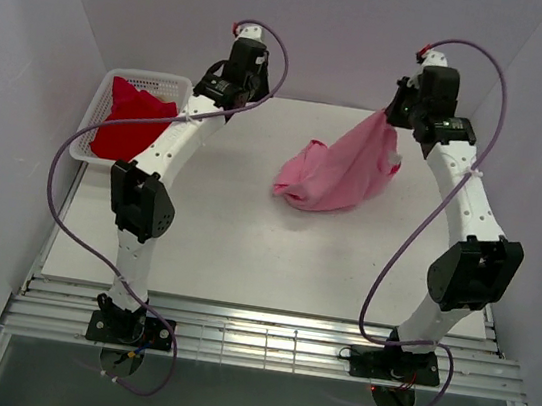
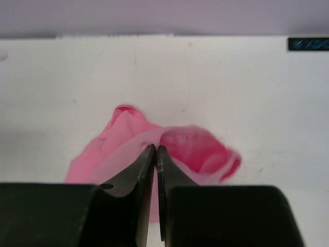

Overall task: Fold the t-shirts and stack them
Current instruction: Flatten out the tshirt

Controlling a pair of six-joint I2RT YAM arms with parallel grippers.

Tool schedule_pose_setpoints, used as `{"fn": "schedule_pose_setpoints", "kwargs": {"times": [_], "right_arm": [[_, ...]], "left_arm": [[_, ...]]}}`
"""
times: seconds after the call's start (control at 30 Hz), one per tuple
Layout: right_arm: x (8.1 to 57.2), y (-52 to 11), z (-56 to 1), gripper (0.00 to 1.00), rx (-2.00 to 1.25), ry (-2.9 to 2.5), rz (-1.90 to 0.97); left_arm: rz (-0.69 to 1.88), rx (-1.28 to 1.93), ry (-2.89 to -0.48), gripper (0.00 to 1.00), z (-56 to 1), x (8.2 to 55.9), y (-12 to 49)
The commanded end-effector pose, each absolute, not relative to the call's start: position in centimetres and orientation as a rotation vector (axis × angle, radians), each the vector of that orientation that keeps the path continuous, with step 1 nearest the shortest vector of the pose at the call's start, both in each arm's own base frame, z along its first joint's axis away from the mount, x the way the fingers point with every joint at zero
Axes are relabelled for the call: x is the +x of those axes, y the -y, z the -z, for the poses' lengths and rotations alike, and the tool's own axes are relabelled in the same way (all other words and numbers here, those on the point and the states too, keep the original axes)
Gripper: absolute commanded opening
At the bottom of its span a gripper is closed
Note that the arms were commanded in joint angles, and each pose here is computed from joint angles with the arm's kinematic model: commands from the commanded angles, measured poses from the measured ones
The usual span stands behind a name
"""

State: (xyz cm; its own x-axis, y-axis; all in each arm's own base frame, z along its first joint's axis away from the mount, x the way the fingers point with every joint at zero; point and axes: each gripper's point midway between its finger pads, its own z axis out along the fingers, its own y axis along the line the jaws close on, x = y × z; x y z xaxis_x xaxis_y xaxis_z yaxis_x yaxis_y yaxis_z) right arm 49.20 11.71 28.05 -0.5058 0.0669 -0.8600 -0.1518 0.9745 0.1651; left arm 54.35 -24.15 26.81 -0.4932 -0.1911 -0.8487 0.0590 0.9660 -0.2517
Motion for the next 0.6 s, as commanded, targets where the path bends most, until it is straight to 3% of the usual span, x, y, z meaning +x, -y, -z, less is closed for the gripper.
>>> {"fn": "schedule_pose_setpoints", "kwargs": {"times": [0.0, 0.07, 0.1, 0.17, 0.2, 0.27, 0.4, 0.53, 0.57], "right_arm": [[48.8, -9.2, -34.8, 0.12, -0.053, -1.967, -0.22], [47.8, -9.9, -36.3, 0.13, -0.094, -1.947, -0.265], [47.1, -10.4, -36.2, 0.13, -0.109, -1.958, -0.3], [44.7, -11.3, -34.1, 0.13, -0.132, -2.023, -0.36], [43.6, -11.4, -33.1, 0.13, -0.117, -2.051, -0.369], [39.8, -11.1, -29.0, 0.13, -0.089, -2.16, -0.336], [32.5, -9.4, -23.2, 0.13, 0.041, -2.337, -0.263], [28.3, -7.2, -19.8, 0.13, 0.147, -2.386, -0.169], [28.1, -6.7, -19.6, 0.13, 0.152, -2.38, -0.136]], "left_arm": [[0.287, -0.241, -1.964, 0.0, -31.4, 53.6, 19.8], [0.345, -0.235, -1.943, 0.0, -32.4, 52.2, 20.1], [0.326, -0.232, -2.003, 0.0, -29.7, 51.2, 19.9], [0.355, -0.23, -2.01, 0.0, -29.6, 49.0, 20.3], [0.34, -0.221, -2.082, 0.0, -26.2, 47.5, 20.2], [0.394, -0.203, -2.101, 0.0, -24.9, 45.7, 21.2], [0.515, -0.102, -2.206, 0.0, -21.0, 42.1, 25.2], [0.583, 0.073, -2.302, 0.0, -17.1, 40.8, 32.3], [0.62, 0.1, -2.266, 0.0, -18.7, 41.5, 34.1]]}}
